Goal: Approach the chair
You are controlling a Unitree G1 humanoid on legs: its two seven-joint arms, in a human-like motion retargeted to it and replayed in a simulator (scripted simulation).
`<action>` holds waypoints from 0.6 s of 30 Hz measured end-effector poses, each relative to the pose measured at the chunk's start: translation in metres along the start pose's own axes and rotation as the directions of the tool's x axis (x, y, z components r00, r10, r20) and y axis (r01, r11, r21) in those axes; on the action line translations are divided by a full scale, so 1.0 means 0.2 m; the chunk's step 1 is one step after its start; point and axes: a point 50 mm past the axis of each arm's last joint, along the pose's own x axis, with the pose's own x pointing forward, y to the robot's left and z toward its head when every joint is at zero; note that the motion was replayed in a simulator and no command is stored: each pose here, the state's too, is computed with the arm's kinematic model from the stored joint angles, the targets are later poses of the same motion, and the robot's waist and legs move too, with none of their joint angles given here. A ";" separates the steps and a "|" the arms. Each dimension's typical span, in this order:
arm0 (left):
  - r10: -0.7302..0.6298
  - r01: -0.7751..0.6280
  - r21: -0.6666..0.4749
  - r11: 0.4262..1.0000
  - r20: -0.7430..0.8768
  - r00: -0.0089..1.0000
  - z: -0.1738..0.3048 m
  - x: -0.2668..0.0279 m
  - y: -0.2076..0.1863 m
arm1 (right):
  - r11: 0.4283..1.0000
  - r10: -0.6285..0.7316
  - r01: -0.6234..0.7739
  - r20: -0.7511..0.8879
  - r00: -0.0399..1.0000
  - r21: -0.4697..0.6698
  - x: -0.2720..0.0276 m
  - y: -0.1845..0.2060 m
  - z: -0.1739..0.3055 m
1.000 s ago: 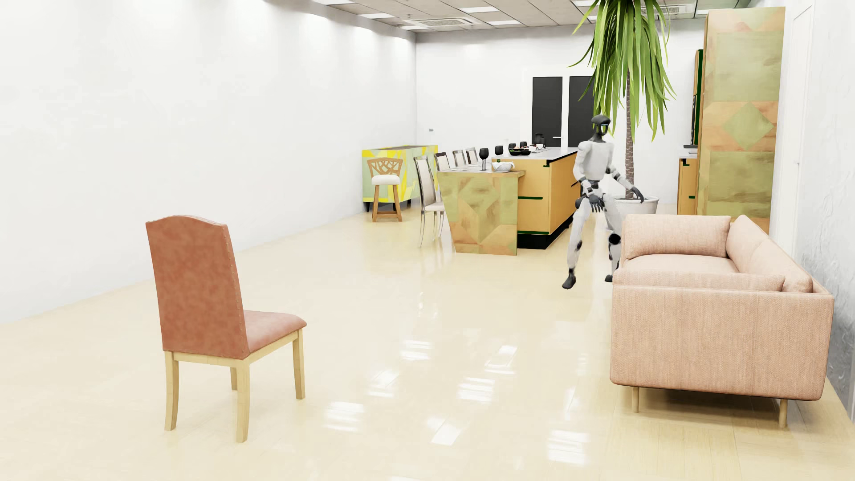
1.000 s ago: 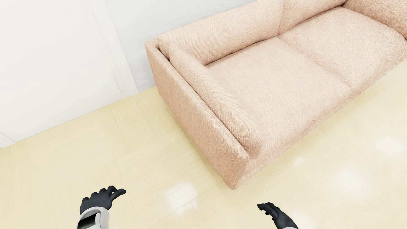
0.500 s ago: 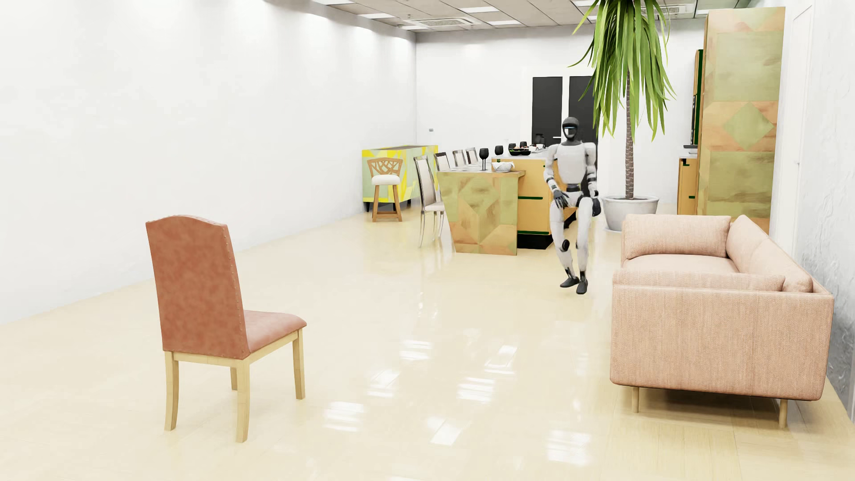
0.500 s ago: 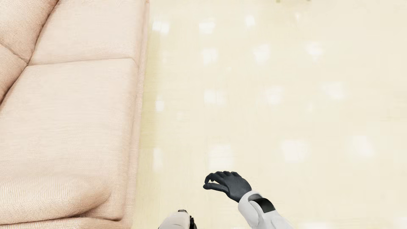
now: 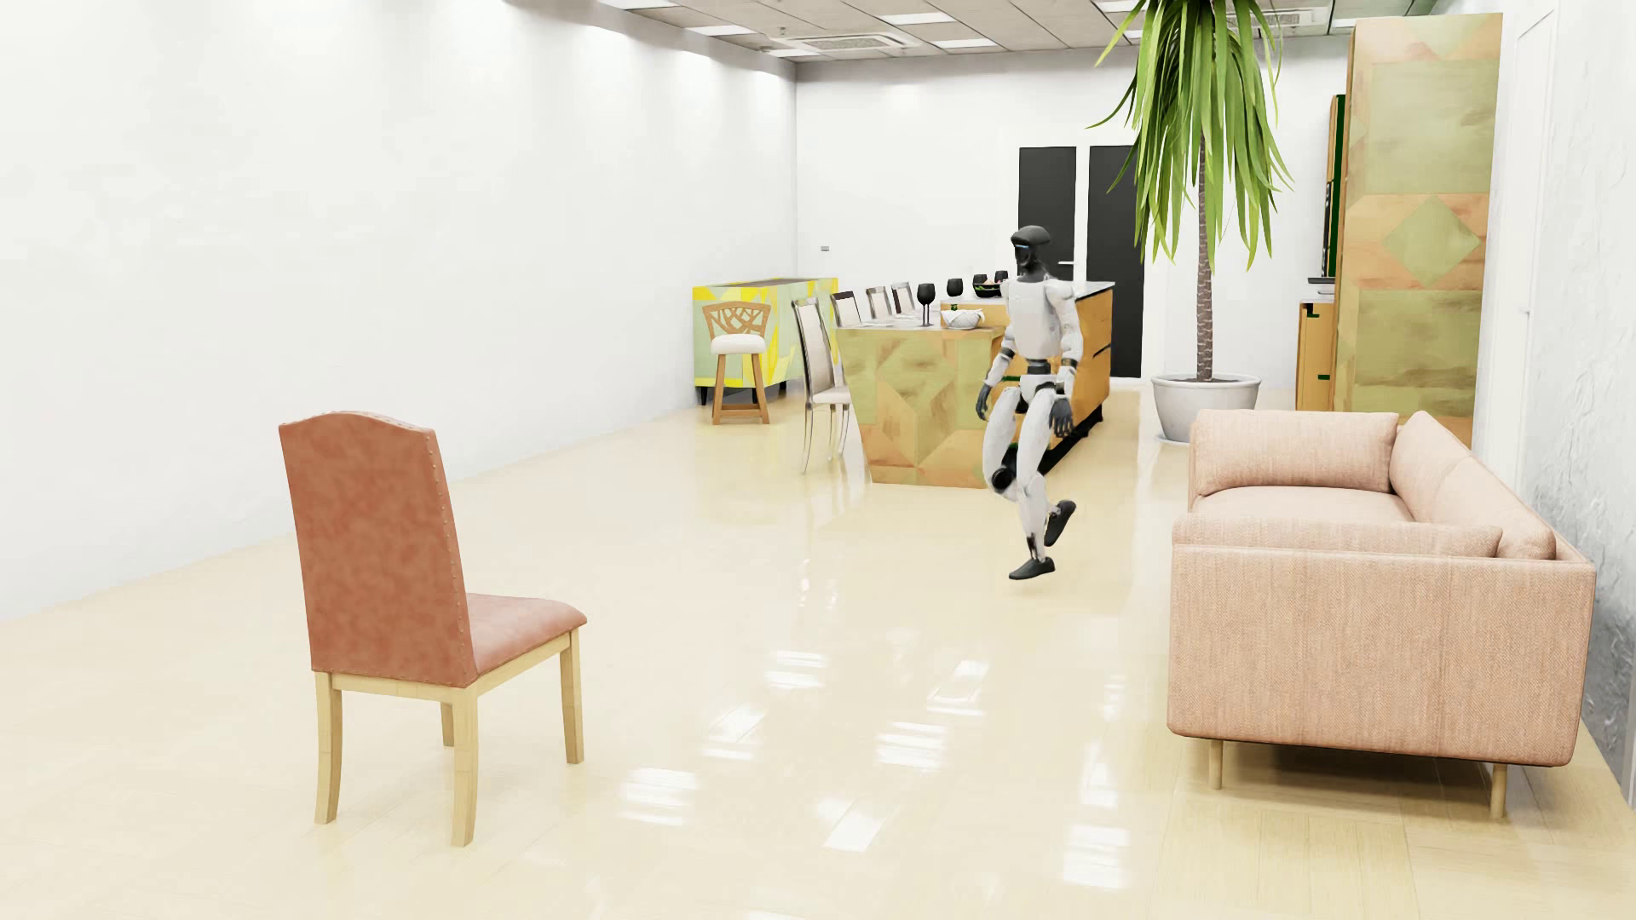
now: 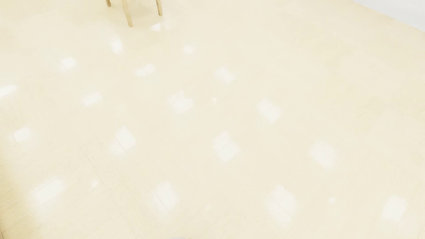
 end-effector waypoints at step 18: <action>0.434 -0.509 0.009 0.861 0.509 0.743 0.67 -0.32 0.53 | 0.967 -0.004 0.010 -0.026 1.000 0.254 -0.10 0.17 -0.09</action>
